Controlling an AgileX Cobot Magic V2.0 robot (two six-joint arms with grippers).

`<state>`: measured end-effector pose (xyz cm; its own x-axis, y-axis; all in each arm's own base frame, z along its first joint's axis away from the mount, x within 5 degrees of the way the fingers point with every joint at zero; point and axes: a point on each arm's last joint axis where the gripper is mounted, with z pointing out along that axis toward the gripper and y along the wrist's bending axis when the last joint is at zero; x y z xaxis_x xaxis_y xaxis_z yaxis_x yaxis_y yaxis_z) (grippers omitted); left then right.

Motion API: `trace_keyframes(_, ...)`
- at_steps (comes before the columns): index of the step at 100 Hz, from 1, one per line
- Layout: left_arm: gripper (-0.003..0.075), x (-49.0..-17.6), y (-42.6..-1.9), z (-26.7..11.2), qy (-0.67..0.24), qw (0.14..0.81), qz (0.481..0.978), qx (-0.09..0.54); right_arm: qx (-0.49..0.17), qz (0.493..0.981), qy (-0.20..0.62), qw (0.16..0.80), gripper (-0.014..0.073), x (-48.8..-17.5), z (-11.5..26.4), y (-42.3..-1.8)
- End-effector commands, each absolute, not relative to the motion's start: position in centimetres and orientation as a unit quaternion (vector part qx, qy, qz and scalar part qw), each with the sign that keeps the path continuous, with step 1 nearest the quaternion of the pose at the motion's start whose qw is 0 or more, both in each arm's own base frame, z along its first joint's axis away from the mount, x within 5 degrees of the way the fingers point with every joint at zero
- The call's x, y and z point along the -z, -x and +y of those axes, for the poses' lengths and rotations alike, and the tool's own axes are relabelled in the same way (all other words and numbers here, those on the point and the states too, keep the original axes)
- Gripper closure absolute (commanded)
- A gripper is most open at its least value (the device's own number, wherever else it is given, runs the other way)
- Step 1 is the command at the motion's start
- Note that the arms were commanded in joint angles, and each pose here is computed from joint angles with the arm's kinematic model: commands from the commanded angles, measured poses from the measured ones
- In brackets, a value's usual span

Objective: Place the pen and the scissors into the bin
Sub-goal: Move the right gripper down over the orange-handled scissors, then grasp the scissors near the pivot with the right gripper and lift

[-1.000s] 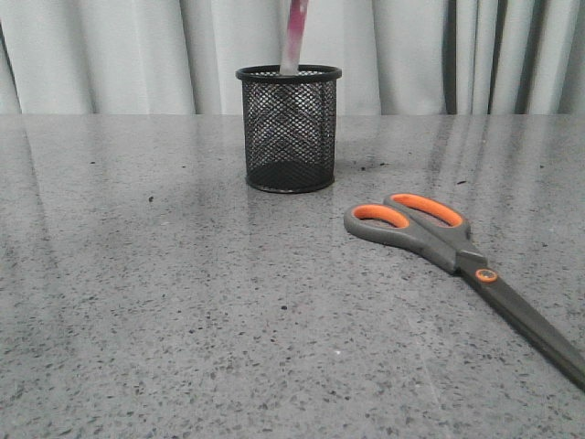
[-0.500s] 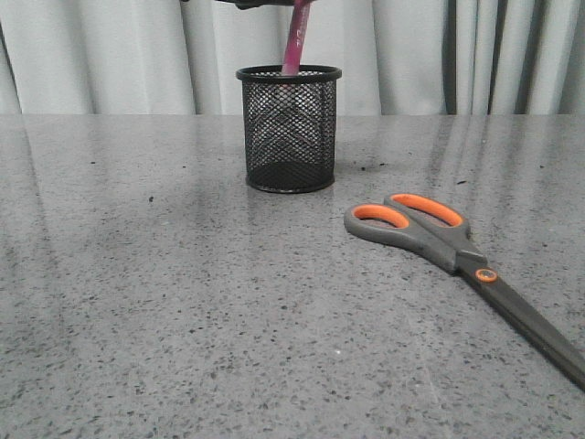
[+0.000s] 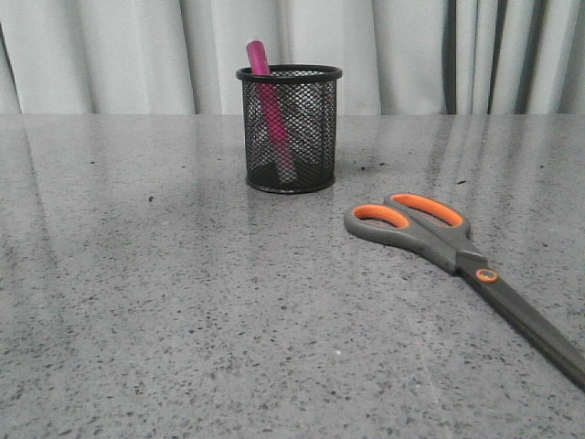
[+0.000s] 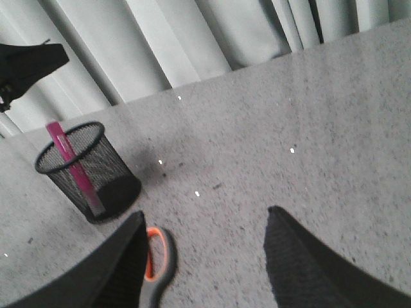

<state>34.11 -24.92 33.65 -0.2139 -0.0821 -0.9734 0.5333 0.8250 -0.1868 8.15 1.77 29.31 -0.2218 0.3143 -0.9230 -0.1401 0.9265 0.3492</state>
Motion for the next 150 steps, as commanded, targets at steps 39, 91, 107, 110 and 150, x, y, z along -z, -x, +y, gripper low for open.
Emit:
trace_keyframes(39, 0.0386, -46.0, -21.3, -18.0, -0.217, 0.603, 0.710, 0.291, -0.141, 0.813, 0.175, 0.537, 0.0232, -40.8, 5.3, -12.2)
trace_keyframes(91, 0.0398, -41.9, -11.9, -12.3, -0.246, 0.588, 0.701, 0.320, -0.123, 0.939, 0.210, 0.245, 0.0232, -33.1, 13.1, -19.5)
trace_keyframes(107, 0.0447, -42.0, -11.1, -11.5, -0.244, 0.594, 0.695, 0.324, -0.099, 0.948, 0.216, 0.213, 0.0232, -31.7, 15.4, -21.1)
trace_keyframes(110, 0.0451, -42.0, -11.0, -11.5, -0.244, 0.595, 0.694, 0.324, -0.092, 0.949, 0.215, 0.211, 0.0232, -31.6, 15.7, -21.4)
trace_keyframes(150, 0.0459, -41.4, -10.7, -11.5, -0.252, 0.561, 0.717, 0.328, -0.031, 0.968, 0.196, 0.153, 0.0230, -27.9, 17.2, -23.1)
